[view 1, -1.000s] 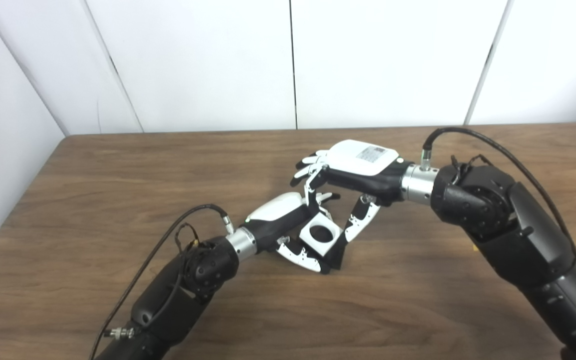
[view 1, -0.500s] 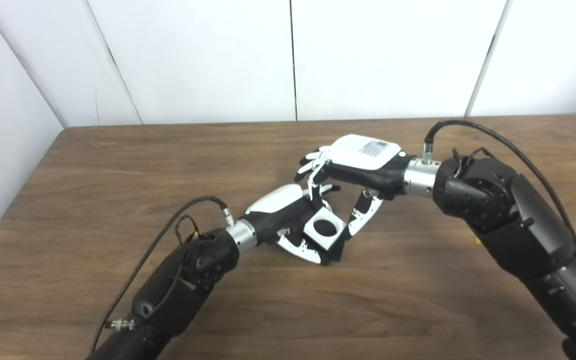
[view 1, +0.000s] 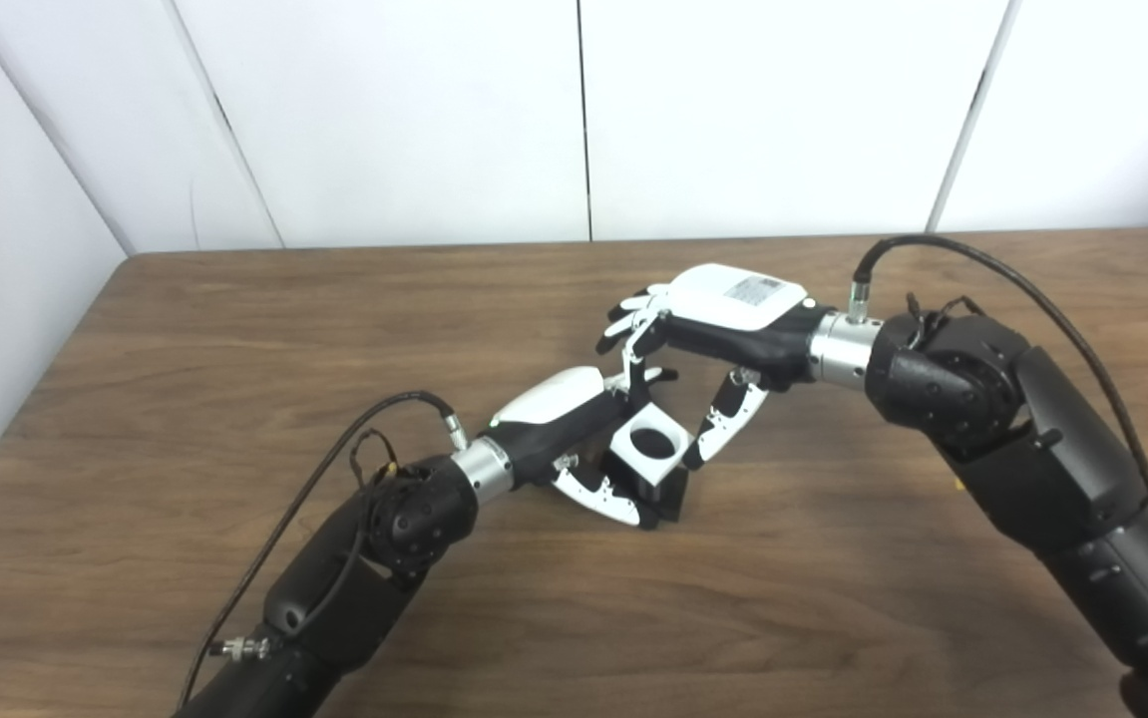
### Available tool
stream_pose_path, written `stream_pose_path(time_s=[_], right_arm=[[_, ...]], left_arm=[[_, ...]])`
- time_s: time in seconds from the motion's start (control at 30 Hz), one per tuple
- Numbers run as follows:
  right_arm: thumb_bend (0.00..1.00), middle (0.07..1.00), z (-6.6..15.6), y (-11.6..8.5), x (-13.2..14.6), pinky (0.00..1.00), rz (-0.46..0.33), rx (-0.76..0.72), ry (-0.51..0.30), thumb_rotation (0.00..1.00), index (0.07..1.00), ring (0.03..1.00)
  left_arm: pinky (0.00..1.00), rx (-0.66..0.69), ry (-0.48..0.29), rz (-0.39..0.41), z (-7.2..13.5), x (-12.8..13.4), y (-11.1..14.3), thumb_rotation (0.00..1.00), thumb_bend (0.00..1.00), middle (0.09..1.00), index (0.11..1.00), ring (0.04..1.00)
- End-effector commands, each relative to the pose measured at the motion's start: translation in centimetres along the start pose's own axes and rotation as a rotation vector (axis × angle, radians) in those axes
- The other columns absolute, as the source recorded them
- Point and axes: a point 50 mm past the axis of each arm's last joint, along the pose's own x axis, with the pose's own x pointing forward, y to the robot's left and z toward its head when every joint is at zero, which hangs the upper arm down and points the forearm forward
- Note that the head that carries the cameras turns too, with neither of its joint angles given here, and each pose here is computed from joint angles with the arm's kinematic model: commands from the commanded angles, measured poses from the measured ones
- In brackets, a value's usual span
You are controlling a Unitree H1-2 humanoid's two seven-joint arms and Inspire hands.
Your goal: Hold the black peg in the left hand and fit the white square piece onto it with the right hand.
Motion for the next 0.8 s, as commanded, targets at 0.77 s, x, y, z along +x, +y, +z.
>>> stream_pose_path(time_s=[0.77], right_arm=[[0.52,0.847,0.16,-0.46,0.67,0.97,-0.018,-0.033,-0.019,0.14,0.482,0.934]], left_arm=[[0.97,0.024,0.058,-0.075,-0.52,0.14,-1.87,0.08,0.52,0.997,0.495,1.000]])
